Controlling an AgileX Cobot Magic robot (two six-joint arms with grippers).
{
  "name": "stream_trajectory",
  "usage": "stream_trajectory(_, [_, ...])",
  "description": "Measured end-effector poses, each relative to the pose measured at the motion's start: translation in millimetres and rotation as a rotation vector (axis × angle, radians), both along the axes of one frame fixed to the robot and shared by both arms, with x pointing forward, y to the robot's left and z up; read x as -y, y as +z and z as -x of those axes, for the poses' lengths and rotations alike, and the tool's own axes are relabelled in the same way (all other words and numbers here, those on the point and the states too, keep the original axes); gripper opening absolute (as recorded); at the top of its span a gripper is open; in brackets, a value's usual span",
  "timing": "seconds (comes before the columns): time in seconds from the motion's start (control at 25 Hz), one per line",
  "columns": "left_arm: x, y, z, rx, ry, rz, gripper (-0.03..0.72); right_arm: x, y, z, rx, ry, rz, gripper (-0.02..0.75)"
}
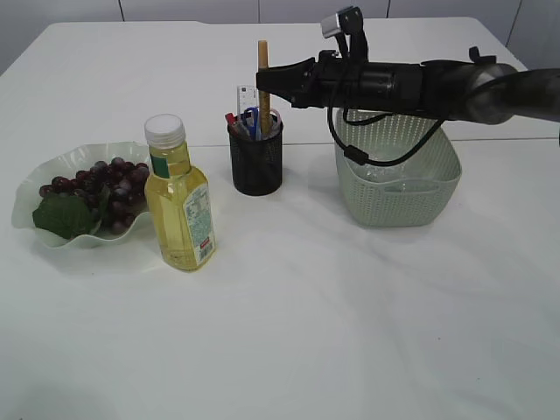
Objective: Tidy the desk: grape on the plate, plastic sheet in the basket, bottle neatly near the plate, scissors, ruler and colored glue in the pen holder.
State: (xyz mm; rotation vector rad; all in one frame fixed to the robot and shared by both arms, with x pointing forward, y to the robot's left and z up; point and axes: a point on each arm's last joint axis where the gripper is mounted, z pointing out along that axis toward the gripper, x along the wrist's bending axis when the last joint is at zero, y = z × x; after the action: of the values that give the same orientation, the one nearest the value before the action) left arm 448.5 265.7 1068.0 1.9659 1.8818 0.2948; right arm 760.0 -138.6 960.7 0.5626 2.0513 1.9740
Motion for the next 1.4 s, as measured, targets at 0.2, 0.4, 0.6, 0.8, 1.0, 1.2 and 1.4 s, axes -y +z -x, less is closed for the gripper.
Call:
stream_trajectory(0.2, [-0.3,0.0,0.0,0.001,-0.001,-0.004,0.433,0.7,-3.1,-1.7,0.007,-0.016,0.015,0.090])
stream_trajectory(0.4, [-0.3,0.0,0.0,0.001,-0.001,-0.004,0.432,1.0,-3.2,-2.3,0.022,-0.023,0.023,0.095])
stream_trajectory(0.6, [-0.3,0.0,0.0,0.001,-0.001,-0.004,0.433,1.0,-6.7,-2.8,0.017,-0.025,0.025,0.106])
stream_trajectory(0.8, [-0.3,0.0,0.0,0.001,-0.001,-0.004,0.432,1.0,-13.3,-3.6,0.005,-0.026,0.027,0.203])
stream_trajectory(1.0, [-0.3,0.0,0.0,0.001,-0.001,-0.004,0.432,1.0,-13.3,-3.6,0.006,-0.026,0.028,0.365])
stream_trajectory(1.2, [-0.3,0.0,0.0,0.001,-0.001,-0.004,0.432,0.9,-11.3,-4.2,-0.083,-0.046,-0.010,0.387])
stream_trajectory(1.4, [-0.3,0.0,0.0,0.001,-0.001,-0.004,0.432,6.7,16.8,-1.0,-0.240,-0.131,0.087,0.388])
